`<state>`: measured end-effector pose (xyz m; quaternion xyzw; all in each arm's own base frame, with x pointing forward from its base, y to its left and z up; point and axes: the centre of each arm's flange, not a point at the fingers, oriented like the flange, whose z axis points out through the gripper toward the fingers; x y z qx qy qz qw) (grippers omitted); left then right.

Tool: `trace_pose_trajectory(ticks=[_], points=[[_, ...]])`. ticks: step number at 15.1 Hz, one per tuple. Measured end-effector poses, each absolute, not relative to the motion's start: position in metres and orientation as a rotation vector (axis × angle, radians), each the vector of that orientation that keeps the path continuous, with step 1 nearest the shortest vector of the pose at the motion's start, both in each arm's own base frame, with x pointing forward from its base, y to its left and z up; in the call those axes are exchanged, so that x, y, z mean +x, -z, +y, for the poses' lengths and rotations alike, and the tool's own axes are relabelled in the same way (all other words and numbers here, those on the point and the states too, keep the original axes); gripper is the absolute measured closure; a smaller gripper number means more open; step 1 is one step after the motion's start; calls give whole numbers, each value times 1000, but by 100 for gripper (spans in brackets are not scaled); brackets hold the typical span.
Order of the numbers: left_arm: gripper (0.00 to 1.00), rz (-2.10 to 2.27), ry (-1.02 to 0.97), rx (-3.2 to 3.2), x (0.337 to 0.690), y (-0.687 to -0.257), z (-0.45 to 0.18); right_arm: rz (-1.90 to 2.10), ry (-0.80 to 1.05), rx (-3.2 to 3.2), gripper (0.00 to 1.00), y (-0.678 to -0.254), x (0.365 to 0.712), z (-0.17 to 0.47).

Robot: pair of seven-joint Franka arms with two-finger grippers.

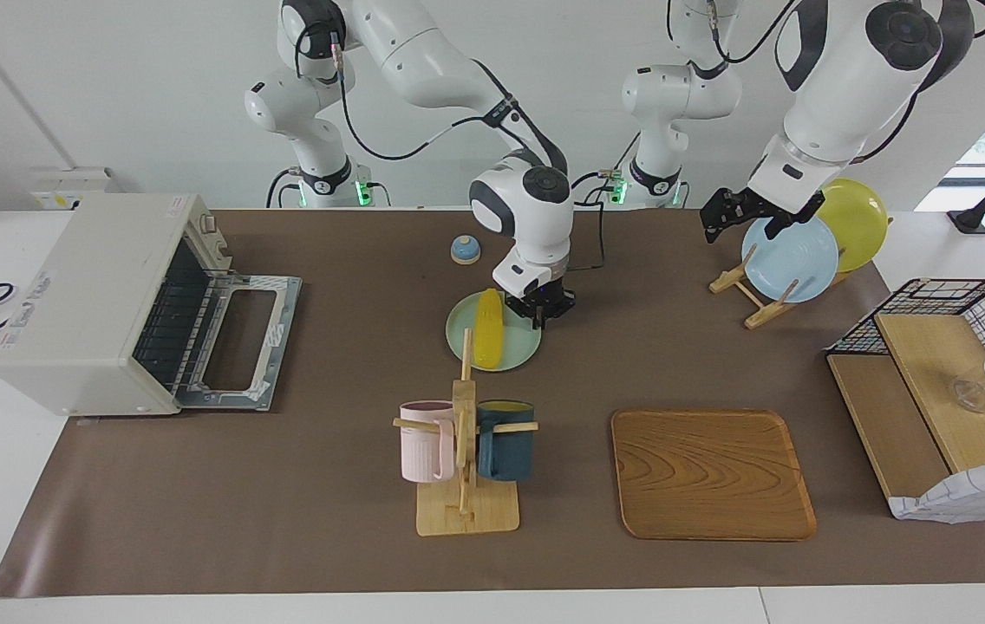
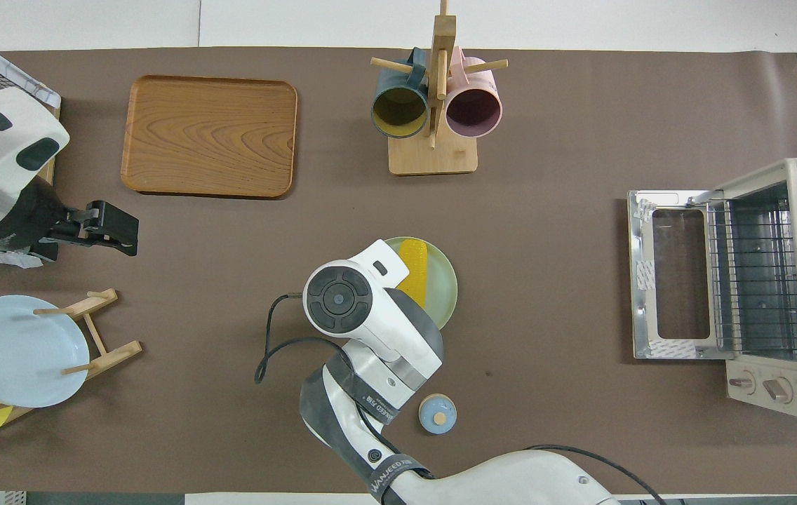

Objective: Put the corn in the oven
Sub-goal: 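Carry the plate with corn toward the open oven with the right gripper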

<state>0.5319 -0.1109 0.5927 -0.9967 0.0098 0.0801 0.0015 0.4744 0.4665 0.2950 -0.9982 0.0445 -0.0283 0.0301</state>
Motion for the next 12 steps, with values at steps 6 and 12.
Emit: trace_pose_trajectory(ticks=[6,12], points=[[0,30,-224,-3134,534,-594,-111,-59,49,-3249,96,-333,487,448],[0,29,-207,-3138,535,-595,-111,-9,-136,-3358,97,-424,550,334]])
